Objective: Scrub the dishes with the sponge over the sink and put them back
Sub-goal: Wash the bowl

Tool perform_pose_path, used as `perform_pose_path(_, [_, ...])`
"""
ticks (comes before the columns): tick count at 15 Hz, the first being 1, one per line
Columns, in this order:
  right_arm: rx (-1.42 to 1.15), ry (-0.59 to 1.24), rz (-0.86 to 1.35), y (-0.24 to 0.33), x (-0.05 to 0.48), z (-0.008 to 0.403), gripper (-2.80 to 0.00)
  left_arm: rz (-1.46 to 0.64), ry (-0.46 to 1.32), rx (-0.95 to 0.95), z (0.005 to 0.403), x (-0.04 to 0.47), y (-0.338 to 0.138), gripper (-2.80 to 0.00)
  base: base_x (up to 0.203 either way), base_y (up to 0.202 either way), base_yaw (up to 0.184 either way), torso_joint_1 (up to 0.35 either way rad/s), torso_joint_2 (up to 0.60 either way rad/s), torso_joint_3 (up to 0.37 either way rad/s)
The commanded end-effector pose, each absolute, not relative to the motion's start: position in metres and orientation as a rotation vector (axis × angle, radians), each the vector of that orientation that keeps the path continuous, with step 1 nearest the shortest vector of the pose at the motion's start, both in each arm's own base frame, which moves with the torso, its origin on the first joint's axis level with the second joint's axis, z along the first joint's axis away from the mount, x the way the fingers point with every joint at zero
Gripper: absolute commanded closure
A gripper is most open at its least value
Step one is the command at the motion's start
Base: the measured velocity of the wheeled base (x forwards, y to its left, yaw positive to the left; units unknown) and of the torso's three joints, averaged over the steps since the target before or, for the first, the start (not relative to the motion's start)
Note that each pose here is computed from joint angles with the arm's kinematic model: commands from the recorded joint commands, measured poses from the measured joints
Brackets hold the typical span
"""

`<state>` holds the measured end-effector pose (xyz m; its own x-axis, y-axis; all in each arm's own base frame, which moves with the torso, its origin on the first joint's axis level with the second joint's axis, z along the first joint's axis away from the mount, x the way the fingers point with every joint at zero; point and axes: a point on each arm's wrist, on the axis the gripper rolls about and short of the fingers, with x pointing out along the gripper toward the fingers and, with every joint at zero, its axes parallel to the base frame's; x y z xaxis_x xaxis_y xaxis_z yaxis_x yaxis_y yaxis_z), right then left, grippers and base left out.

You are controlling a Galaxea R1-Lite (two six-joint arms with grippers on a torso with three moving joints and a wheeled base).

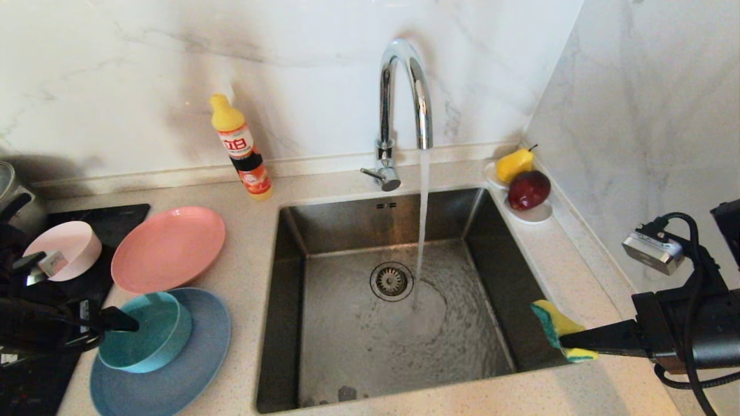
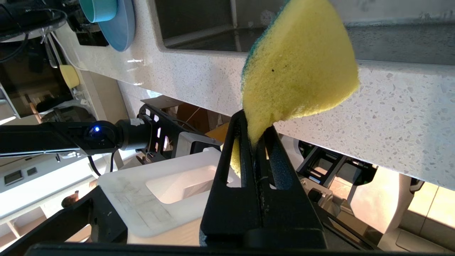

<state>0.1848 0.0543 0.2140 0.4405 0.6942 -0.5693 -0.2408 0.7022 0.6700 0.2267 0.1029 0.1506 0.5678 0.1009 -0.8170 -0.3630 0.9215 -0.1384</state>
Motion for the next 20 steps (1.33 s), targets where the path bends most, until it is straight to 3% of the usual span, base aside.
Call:
perform_pose_path(1, [0.55, 0.951, 0.621, 0.055, 0.185, 0.214, 0.0, 0.274, 0.957, -0.315, 0.144, 0.226, 0.103, -2.8, 0.0, 0.0, 0.0, 0.0, 0.0, 0.0])
perform_pose_path(5, [0.552, 0.957, 0.618, 0.055, 0.186, 0.213, 0.0, 0.264, 0.999, -0.331, 0.134, 0.231, 0.102, -2.8, 0.0, 0.0, 0.0, 0.0, 0.0, 0.0])
perform_pose_path(12, [0.553, 0.962, 0.617, 0.054, 0.182, 0.21, 0.0, 0.222, 0.88, -0.446, 0.162, 0.23, 0.084, -2.8, 0.0, 0.0, 0.0, 0.0, 0.0, 0.0])
perform_pose_path(20, [0.552, 0.96, 0.613, 0.054, 0.186, 0.208, 0.0, 0.132, 0.985, -0.483, 0.143, 0.235, 0.059, -2.8, 0.0, 0.0, 0.0, 0.0, 0.0, 0.0])
